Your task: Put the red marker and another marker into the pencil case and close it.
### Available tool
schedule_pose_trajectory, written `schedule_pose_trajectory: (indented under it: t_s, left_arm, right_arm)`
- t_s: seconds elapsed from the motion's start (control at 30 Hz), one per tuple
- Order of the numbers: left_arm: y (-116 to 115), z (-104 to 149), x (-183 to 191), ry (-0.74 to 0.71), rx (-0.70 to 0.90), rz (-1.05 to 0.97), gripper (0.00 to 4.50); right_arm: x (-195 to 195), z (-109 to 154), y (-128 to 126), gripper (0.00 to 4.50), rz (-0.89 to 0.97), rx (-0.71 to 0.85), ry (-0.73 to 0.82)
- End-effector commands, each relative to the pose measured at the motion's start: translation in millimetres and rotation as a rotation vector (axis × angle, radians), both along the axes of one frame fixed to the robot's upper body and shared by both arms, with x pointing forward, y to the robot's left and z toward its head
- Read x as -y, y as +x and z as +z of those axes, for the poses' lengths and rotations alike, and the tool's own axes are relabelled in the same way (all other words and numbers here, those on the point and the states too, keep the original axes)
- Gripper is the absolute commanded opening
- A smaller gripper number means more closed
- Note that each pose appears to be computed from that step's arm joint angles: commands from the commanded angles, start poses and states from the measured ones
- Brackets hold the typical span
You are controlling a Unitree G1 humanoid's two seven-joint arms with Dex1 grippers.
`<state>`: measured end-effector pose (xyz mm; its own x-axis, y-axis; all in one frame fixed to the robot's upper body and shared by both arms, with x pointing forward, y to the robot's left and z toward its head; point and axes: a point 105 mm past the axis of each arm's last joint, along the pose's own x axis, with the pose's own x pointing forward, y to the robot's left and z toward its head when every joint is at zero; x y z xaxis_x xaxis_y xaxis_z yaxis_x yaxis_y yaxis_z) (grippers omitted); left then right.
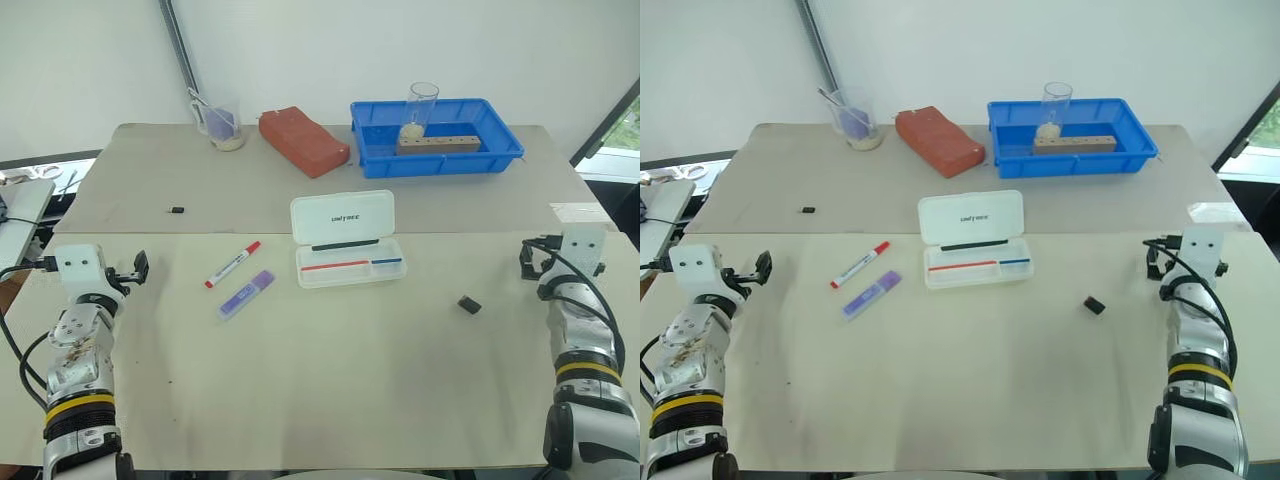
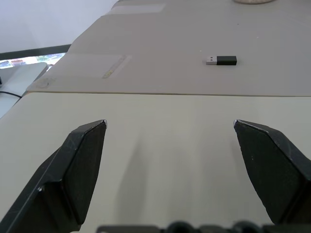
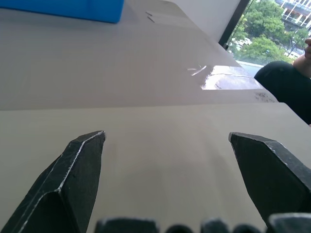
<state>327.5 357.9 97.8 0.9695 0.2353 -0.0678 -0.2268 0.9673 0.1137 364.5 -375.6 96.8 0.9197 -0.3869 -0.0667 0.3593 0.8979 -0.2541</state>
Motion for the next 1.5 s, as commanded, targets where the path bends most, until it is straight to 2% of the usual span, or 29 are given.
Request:
schedule_pose_trajectory:
  t_s: [0.03,0.13,0.2,0.27,0.33,0.43,0.57,0.67,0.77,0.9,1.13,1.23,1.47,1.5]
  left_arm:
    - [2.4,34.8,4.1,0.054,0.076,-0.082,4.46]
    - [11.7,61.4,27.2,0.131,0.087,-0.250,4.46]
    - [22.0,87.8,60.9,0.161,0.095,-0.443,4.46]
    - [27.2,103.7,95.9,0.199,0.074,-0.631,4.46]
    - [28.6,111.2,127.2,0.233,0.038,-0.795,4.46]
    - [27.2,119.2,191.8,0.290,-0.003,-1.095,4.46]
    - [20.3,104.4,264.2,0.361,-0.068,-1.397,4.46]
    - [17.0,84.0,295.9,0.401,-0.117,-1.523,4.46]
    - [12.8,69.1,309.4,0.396,-0.143,-1.591,4.46]
    - [10.9,32.0,328.4,0.486,-0.200,-1.632,4.46]
    - [7.3,4.7,330.8,0.484,-0.254,-1.645,4.46]
    - [10.4,-5.5,328.7,0.484,-0.286,-1.629,3.61]
    - [19.0,-17.6,329.0,0.480,-0.313,-1.597,0.12]
    - [17.7,-18.1,329.7,0.485,-0.310,-1.604,0.05]
  right_arm:
    - [-7.6,17.7,3.2,4.50,0.063,0.027,-0.066]
    - [-24.5,29.2,8.1,4.50,0.171,0.030,-0.092]
    - [-39.6,46.1,12.0,4.50,0.273,0.038,-0.129]
    - [-53.5,60.2,13.1,4.50,0.365,0.042,-0.138]
    - [-68.4,71.5,11.8,4.50,0.460,0.039,-0.133]
    - [-108.1,87.2,-1.8,4.50,0.702,0.011,-0.134]
    - [-154.6,91.8,-32.3,4.50,0.951,-0.055,-0.119]
    - [-182.9,81.0,-60.3,4.50,1.112,-0.159,-0.138]
    - [-198.5,77.9,-76.2,4.50,1.166,-0.197,-0.130]
    - [-214.9,81.3,-88.0,4.50,1.174,-0.184,-0.107]
    - [-219.8,78.3,-99.2,4.50,1.149,-0.199,-0.101]
    - [-222.9,74.8,-103.6,4.50,1.156,-0.214,-0.101]
    - [-228.2,75.1,-108.2,4.50,1.175,-0.216,-0.106]
    - [-228.1,75.9,-107.7,4.50,1.176,-0.215,-0.108]
